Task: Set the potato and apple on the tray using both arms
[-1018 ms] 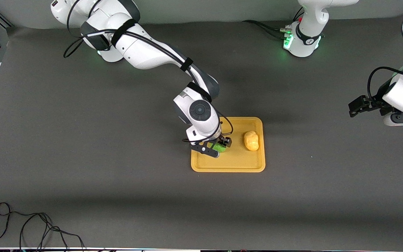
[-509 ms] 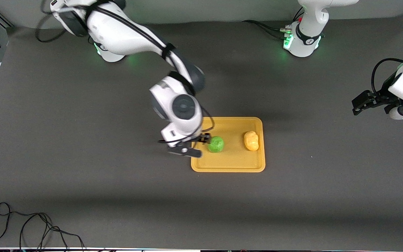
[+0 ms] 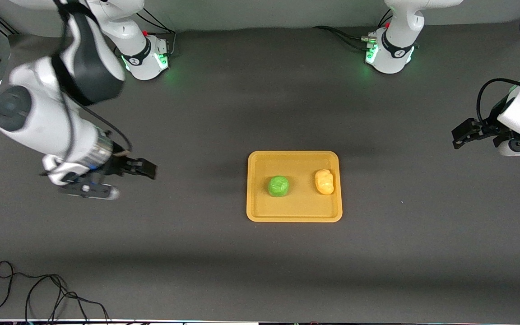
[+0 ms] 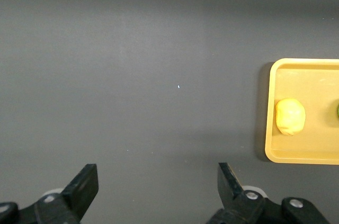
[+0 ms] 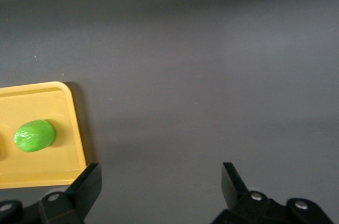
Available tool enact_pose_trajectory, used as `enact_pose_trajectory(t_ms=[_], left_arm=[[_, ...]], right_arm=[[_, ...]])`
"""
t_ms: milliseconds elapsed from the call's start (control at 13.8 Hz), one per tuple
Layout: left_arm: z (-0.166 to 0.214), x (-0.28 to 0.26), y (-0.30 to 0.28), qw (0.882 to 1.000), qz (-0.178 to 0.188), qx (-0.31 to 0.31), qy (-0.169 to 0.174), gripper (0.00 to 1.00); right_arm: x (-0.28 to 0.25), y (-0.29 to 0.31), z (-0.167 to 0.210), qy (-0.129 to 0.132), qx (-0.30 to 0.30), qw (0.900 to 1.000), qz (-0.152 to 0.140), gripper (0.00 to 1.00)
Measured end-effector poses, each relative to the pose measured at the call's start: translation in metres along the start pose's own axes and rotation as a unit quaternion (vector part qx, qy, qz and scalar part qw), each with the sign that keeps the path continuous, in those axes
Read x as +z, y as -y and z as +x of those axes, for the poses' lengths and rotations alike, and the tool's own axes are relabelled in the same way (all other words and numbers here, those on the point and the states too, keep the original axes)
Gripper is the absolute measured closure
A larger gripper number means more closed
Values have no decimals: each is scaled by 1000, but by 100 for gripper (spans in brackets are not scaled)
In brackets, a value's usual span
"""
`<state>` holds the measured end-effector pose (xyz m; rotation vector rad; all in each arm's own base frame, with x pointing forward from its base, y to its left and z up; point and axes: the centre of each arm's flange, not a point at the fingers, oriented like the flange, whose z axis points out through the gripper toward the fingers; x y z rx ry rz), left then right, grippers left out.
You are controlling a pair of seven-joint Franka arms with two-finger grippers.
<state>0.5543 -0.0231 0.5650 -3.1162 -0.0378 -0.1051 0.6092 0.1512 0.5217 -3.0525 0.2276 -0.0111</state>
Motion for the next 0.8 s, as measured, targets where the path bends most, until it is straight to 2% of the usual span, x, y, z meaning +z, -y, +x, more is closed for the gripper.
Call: enact_pose_trajectory(t_ms=[218, 436, 800], left_arm=[[0, 1, 0, 1000, 0, 0, 1, 0], [1, 5, 0, 1000, 0, 0, 4, 0], [0, 4, -1, 1000, 0, 1, 7, 0]], right_arm=[[-53, -48, -8, -20, 2, 1000, -9, 0], [-81, -89, -20, 4, 17, 999, -35, 0], [-109, -132, -23, -12, 53, 998, -39, 0]])
